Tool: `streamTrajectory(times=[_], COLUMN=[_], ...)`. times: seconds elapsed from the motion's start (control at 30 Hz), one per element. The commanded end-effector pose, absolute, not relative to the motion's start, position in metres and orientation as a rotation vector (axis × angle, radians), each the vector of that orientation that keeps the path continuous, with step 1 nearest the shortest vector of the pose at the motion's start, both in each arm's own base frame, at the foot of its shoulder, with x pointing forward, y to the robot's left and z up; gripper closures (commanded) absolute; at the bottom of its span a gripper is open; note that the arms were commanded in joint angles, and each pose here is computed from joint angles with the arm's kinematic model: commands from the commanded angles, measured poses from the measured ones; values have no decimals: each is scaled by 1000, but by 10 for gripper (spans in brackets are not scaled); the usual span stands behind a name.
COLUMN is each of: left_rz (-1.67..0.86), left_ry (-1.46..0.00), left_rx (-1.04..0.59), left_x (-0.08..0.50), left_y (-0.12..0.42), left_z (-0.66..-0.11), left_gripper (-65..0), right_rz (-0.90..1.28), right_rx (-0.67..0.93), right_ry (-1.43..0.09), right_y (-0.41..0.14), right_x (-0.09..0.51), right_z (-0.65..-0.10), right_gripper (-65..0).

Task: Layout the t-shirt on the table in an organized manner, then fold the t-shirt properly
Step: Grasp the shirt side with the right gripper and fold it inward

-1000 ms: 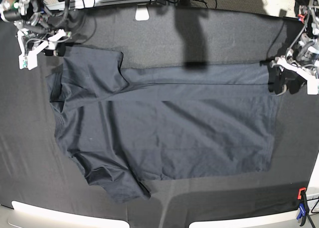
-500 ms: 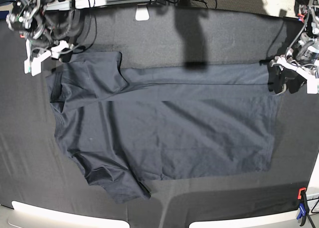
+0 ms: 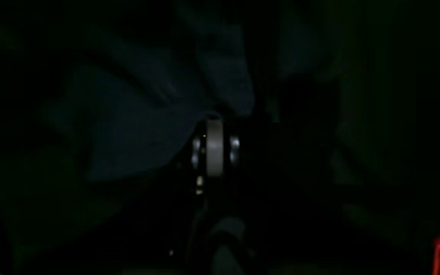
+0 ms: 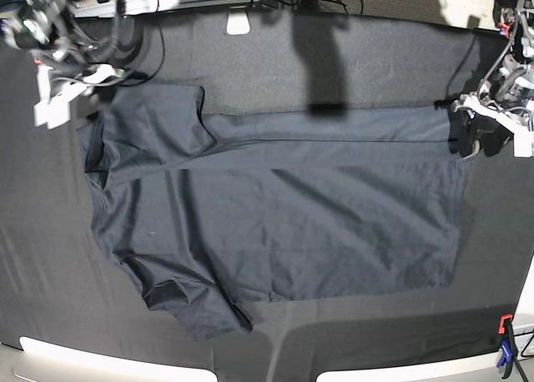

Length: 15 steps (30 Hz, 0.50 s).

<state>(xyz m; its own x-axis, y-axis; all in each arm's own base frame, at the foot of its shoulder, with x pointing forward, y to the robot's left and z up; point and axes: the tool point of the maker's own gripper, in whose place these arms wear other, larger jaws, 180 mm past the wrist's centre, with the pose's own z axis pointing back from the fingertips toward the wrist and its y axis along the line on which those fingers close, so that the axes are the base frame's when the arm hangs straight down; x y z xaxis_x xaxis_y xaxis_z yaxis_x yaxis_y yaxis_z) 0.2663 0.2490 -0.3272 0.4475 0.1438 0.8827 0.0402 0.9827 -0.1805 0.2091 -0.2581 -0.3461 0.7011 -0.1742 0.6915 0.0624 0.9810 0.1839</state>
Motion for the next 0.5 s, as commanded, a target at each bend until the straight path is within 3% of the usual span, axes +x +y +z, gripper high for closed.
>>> streamTrajectory(times=[0.0,0.3,0.47], left_rz=[49,49,48], left_ry=[-1165,-1164,-1154], left_rx=[-185,-185,-184], left_x=[272,272,270], left_y=[250,250,250], left_z=[-311,-311,-314], left_gripper=[-303,-303,-303], right_rz=[-105,-42,42], right_rx=[156,225,177], right_ry=[-875,-1122,-1155], right_y=[-257,-233,-210], right_x=[222,289,338], right_z=[-324,-269,-262], right_gripper=[0,0,0])
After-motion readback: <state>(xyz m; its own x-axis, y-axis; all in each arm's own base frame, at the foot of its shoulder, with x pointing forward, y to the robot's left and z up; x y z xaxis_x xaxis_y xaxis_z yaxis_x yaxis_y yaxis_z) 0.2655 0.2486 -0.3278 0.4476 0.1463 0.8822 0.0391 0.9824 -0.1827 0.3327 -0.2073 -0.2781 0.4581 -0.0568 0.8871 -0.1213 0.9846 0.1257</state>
